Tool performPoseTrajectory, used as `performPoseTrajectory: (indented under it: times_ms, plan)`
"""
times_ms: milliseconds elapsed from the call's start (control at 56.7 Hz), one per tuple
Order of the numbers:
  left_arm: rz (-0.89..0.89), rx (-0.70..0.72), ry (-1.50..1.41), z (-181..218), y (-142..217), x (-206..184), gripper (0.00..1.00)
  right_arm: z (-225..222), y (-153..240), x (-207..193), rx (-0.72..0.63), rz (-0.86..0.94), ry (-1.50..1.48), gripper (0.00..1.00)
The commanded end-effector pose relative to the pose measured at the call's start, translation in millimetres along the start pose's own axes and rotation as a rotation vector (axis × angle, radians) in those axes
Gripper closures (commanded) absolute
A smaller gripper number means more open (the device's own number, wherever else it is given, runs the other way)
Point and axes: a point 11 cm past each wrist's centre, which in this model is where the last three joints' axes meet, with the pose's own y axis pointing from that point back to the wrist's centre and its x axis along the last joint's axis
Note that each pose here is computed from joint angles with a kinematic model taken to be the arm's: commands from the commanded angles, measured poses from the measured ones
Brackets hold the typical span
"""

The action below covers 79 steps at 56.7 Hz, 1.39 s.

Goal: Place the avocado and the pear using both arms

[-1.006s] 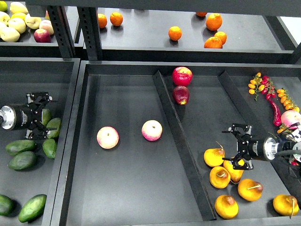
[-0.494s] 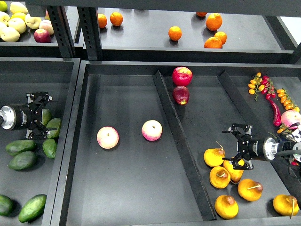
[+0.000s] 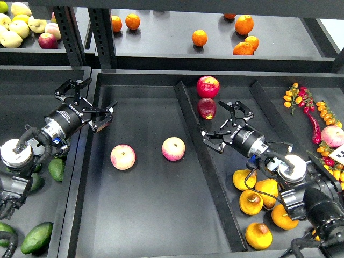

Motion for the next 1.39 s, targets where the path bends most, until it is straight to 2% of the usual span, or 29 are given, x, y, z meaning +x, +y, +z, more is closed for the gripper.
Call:
performPoseTrajectory:
  times_ms: [0, 141, 423, 670, 812, 882, 1076, 1376]
  plan:
    - [-0.012, -0.052, 0.024, 10.5, 6.8, 0.5, 0.01, -17.0, 2.5, -3.6, 0.077, -0.021, -0.036, 0.00]
    - [-0.034, -0.064, 0.018, 11.1, 13.2, -3.1, 0.00, -31.4, 7.1, -4.7, 0.143, -0.037, -0.072, 0.00]
    - [0.003, -0.061, 0.032, 4.1, 25.3, 13.0, 0.00, -35.3, 7.8, -6.4, 0.166, -0.045, -0.076, 0.00]
    - [0.021, -0.068, 0.039, 1.1, 31.2, 20.5, 0.00, -49.9, 11.5, -4.8, 0.297, -0.040, -0.081, 0.00]
    - [0.024, -0.389, 0.024, 30.0, 39.2, 20.8, 0.00, -52.4, 12.4, -4.6, 0.320, -0.039, -0.083, 0.00]
    - [0.003, -0.466, 0.001, 28.5, 38.5, 13.7, 0.00, -53.0, 11.4, -8.2, 0.320, -0.051, -0.079, 0.00]
    - [-0.011, -0.381, -0.013, -3.6, 43.7, 13.6, 0.01, -47.7, 14.4, -11.1, 0.308, -0.070, -0.062, 0.00]
    - [0.025, -0.286, 0.016, -39.3, 75.0, 31.7, 0.00, -8.6, 50.9, 21.0, 0.272, -0.023, -0.060, 0.00]
